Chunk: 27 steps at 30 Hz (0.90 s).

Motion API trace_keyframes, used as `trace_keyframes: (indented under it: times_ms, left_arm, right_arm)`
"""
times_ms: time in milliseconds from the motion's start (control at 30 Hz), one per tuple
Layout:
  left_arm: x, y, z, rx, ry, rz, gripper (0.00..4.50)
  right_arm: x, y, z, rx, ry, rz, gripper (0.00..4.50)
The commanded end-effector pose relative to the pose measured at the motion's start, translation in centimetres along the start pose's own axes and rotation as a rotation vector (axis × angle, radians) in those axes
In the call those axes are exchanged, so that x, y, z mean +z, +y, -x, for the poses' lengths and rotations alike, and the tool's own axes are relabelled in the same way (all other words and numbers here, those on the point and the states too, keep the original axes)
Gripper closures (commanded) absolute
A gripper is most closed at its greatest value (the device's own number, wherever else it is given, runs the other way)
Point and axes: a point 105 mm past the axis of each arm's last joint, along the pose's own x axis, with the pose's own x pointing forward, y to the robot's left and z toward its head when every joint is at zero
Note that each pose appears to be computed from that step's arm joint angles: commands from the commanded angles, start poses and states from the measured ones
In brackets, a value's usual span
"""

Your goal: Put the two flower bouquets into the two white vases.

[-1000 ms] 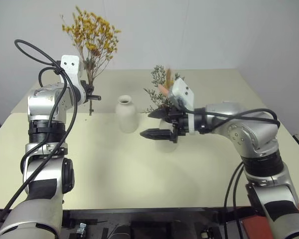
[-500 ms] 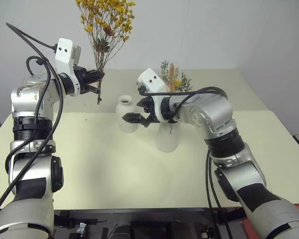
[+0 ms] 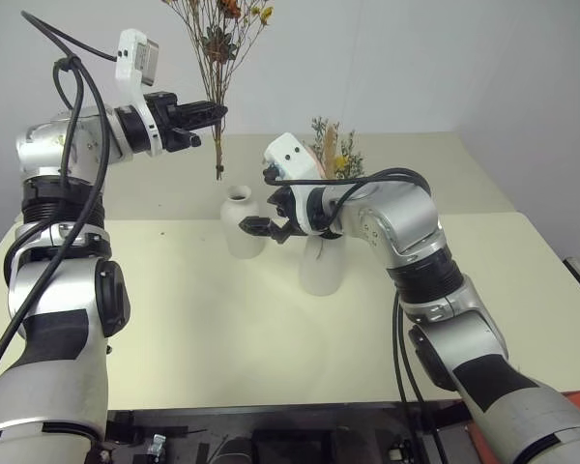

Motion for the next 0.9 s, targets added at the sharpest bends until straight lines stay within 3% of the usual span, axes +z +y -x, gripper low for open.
trace_keyframes:
  times_ms: [33,533,900]
  left_arm:
    - [1.5,-0.5,0.1,-0.030,-0.066,-0.039,4.48]
    - [-0.7,-0.1,-0.8,-0.035,-0.166,-0.017,4.48]
    - [-2.3,-0.2,-0.8,-0.046,-0.129,-0.008,4.48]
  right_arm:
    - [1.1,0.3,0.5,-0.001,-0.043,0.027,0.00]
    - [1.0,0.5,0.7,0.004,-0.036,0.019,0.00]
    - [0.9,0.4,0.7,0.004,-0.034,0.017,0.00]
